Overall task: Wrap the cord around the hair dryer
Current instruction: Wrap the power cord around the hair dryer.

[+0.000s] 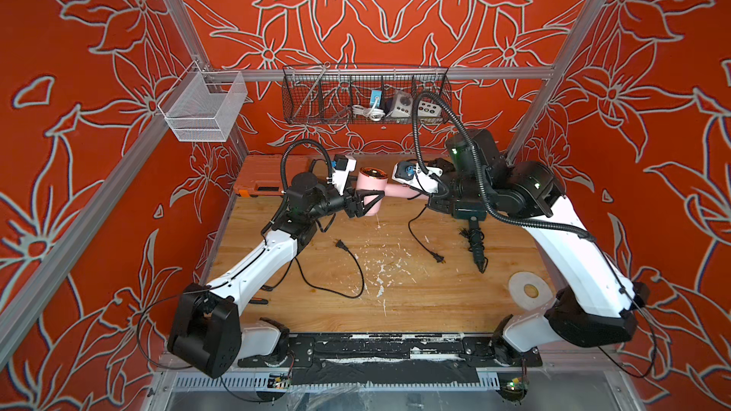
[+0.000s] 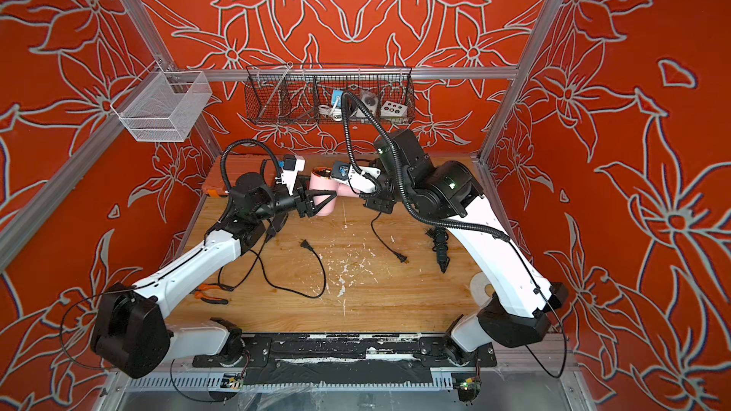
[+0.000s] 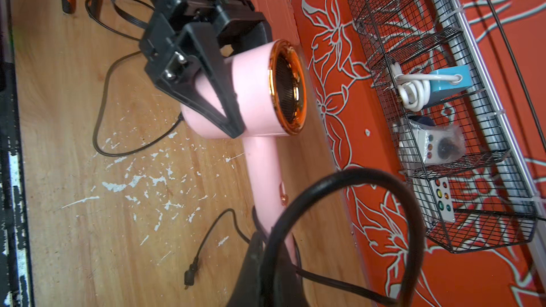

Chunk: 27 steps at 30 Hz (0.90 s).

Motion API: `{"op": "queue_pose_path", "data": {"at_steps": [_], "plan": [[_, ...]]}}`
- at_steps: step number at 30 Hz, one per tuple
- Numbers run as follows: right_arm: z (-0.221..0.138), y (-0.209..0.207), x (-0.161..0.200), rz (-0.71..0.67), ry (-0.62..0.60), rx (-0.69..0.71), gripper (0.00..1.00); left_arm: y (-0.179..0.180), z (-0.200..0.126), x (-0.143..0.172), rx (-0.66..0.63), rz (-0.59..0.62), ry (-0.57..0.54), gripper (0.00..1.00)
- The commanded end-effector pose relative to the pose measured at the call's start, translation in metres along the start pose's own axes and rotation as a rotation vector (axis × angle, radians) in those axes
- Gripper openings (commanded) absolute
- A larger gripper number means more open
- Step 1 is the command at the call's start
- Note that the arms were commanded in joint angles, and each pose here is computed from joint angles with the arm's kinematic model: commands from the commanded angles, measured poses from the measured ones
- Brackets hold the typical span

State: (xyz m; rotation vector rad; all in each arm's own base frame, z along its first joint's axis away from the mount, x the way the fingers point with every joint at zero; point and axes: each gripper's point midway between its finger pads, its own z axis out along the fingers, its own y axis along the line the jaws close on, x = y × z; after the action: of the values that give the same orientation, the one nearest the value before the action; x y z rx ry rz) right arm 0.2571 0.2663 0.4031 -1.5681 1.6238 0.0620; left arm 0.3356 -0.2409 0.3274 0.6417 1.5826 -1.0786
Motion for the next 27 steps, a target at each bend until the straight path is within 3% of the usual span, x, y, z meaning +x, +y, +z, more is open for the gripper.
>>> {"op": "queue_pose_path", "data": {"at_steps": [1, 13, 17, 22, 27], "plan": [[-0.003, -0.003, 0.003, -0.056, 0.041, -0.012, 0.00, -0.007, -0.005, 0.012, 0.020, 0.063, 0.053, 0.00], [0.018, -0.034, 0.046, -0.113, 0.229, 0.100, 0.00, -0.035, -0.021, 0.014, 0.087, 0.088, 0.121, 0.00], [0.020, -0.045, 0.055, -0.109, 0.240, 0.137, 0.00, -0.051, -0.025, 0.008, 0.162, 0.083, 0.124, 0.00], [0.017, -0.050, 0.057, -0.124, 0.251, 0.162, 0.00, -0.035, -0.033, 0.000, 0.008, 0.174, 0.109, 0.00], [0.012, -0.061, 0.046, -0.133, 0.215, 0.202, 0.00, -0.038, -0.038, -0.028, -0.006, 0.215, 0.027, 0.00]]}}
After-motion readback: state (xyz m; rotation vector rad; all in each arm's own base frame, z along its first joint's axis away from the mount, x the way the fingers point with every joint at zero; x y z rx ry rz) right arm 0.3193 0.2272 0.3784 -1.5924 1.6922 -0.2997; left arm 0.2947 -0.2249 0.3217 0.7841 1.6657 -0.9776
